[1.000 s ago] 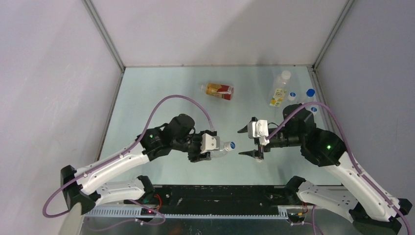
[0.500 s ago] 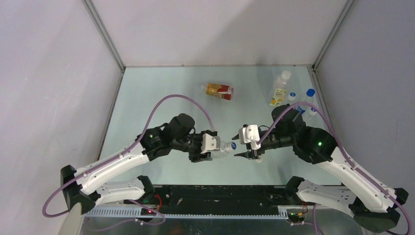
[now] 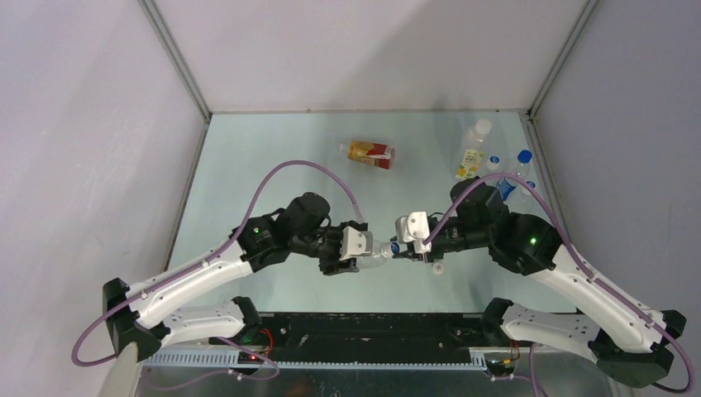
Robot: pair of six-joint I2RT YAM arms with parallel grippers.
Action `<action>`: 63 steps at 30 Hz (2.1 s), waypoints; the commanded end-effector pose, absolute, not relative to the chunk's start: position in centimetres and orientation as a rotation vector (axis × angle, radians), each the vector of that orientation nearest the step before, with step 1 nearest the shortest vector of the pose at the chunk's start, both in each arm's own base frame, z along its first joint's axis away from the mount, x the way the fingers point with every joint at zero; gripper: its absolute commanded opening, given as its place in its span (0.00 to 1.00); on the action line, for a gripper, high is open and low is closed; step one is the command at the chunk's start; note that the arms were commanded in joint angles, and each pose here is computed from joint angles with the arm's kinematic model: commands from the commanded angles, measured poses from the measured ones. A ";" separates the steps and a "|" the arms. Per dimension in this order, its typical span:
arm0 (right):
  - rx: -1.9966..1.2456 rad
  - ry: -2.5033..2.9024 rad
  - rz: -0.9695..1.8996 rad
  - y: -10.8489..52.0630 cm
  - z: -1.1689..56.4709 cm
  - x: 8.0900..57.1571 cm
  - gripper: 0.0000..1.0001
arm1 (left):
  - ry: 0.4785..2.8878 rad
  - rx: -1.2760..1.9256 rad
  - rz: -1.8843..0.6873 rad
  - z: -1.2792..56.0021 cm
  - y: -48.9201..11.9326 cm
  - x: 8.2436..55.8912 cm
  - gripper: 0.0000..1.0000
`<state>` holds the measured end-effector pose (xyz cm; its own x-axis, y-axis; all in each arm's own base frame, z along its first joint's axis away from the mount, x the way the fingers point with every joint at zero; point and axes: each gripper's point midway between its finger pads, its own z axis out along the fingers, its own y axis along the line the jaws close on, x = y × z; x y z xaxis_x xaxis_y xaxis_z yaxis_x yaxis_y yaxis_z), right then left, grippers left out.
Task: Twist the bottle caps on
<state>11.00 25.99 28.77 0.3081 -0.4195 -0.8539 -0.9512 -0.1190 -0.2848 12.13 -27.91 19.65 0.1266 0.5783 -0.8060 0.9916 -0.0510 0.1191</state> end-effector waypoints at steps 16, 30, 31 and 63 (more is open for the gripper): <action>-0.298 2.219 1.009 29.0 28.7 17.9 0.00 | 1.334 1.341 -0.150 25.4 -27.3 19.6 0.18; -0.737 1.770 1.029 28.4 34.6 16.6 0.63 | 1.403 1.568 -0.408 20.9 -27.1 16.1 0.17; -0.823 1.702 0.997 28.0 34.9 16.2 0.64 | 1.410 1.579 -0.467 21.0 -27.2 15.6 0.17; -1.730 1.201 0.753 27.4 30.6 10.6 0.47 | 1.447 1.703 -0.729 21.4 -28.0 12.8 0.17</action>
<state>10.59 27.17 29.25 0.3100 -0.4315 -0.8472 -0.9507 -0.1410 -0.2761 12.74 -27.24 19.32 0.1820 0.5883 -0.7879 0.9814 -0.0588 0.1828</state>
